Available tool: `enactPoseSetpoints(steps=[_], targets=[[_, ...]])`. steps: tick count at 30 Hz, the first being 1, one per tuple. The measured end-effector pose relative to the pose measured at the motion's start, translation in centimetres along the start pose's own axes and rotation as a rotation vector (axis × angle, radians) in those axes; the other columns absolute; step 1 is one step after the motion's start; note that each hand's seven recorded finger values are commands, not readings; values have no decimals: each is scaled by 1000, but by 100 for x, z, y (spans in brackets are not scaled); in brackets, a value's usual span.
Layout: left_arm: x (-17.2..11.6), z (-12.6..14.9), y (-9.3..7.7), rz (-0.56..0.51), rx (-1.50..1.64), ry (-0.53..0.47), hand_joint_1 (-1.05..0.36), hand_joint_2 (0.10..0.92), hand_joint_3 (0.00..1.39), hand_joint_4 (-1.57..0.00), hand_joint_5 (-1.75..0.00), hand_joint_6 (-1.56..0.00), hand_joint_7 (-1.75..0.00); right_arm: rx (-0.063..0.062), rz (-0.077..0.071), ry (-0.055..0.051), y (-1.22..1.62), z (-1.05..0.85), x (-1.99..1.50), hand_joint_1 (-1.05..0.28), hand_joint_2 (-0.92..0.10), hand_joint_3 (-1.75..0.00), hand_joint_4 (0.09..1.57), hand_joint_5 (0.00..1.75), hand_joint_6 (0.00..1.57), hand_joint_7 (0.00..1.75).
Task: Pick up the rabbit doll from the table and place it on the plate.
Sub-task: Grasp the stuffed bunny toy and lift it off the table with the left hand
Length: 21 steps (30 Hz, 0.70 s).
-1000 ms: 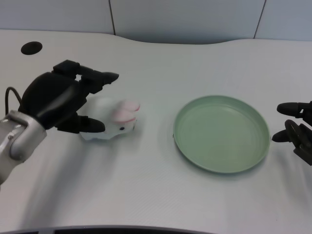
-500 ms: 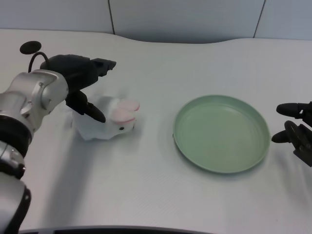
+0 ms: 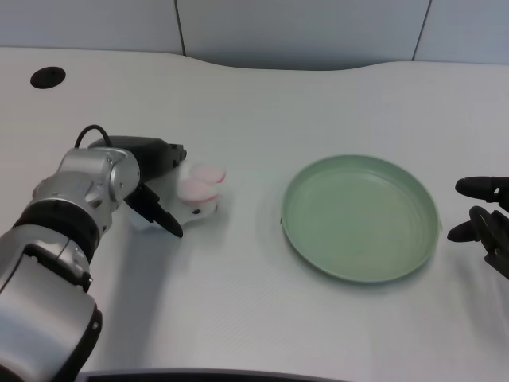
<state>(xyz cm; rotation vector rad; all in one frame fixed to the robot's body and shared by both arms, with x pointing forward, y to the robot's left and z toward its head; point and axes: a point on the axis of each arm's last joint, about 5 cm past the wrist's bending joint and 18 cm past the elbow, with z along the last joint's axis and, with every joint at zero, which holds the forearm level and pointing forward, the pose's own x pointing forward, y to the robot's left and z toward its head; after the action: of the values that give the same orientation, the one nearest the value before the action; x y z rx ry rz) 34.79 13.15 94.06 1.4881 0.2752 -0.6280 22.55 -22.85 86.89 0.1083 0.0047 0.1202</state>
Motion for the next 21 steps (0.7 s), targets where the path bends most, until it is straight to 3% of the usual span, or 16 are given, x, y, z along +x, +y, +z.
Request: enactPoseSetpoints(steps=[3, 5, 8, 12, 15, 16, 18, 20, 21], targets=[[8, 5, -18, -11, -14, 31, -1015, 819, 4, -1, 0, -76, -6, -2, 2, -5, 4, 20, -27, -318, -921, -504, 340, 1445, 353, 964], [10, 2, -26, -29, -14, 47, -987, 812, 2, 1, 1, -51, -2, -3, -2, -2, 1, 15, -49, -313, -921, -517, 328, 1443, 344, 961], [15, 11, -40, -42, 20, 58, -948, 792, 1, 1, 1, -40, -2, 1, -4, 13, -1, 6, -74, -312, -921, -524, 326, 1445, 341, 961], [24, 44, -53, -47, 32, 63, -824, 753, 6, 1, 1, -51, -6, 0, -4, 11, 0, 16, -77, -305, -921, -523, 341, 1452, 349, 969], [44, 87, -138, 31, 153, 69, -685, 764, 6, -225, -106, -252, -70, 0, -4, 11, 1, 15, -83, -315, -921, -518, 347, 1451, 356, 976], [52, 100, -181, 62, 187, 66, -636, 774, 6, -314, -172, -361, -105, 0, -4, 12, 0, 12, -88, -316, -921, -515, 352, 1450, 358, 978], [64, 136, -226, 101, 233, 64, -563, 810, 2, -264, -543, -485, -120, 1, -5, 15, 1, 4, -97, -318, -921, -514, 356, 1450, 360, 982], [68, 154, -236, 109, 255, 69, -439, 812, 1, -364, -965, -603, -142, 6, -1, 9, 8, -1, -101, -319, -921, -515, 357, 1449, 361, 986], [70, 161, -241, 107, 261, 71, -423, 812, 0, -372, -1029, -620, -143, 8, 2, 7, 8, -3, -103, -320, -921, -515, 358, 1449, 361, 987]])
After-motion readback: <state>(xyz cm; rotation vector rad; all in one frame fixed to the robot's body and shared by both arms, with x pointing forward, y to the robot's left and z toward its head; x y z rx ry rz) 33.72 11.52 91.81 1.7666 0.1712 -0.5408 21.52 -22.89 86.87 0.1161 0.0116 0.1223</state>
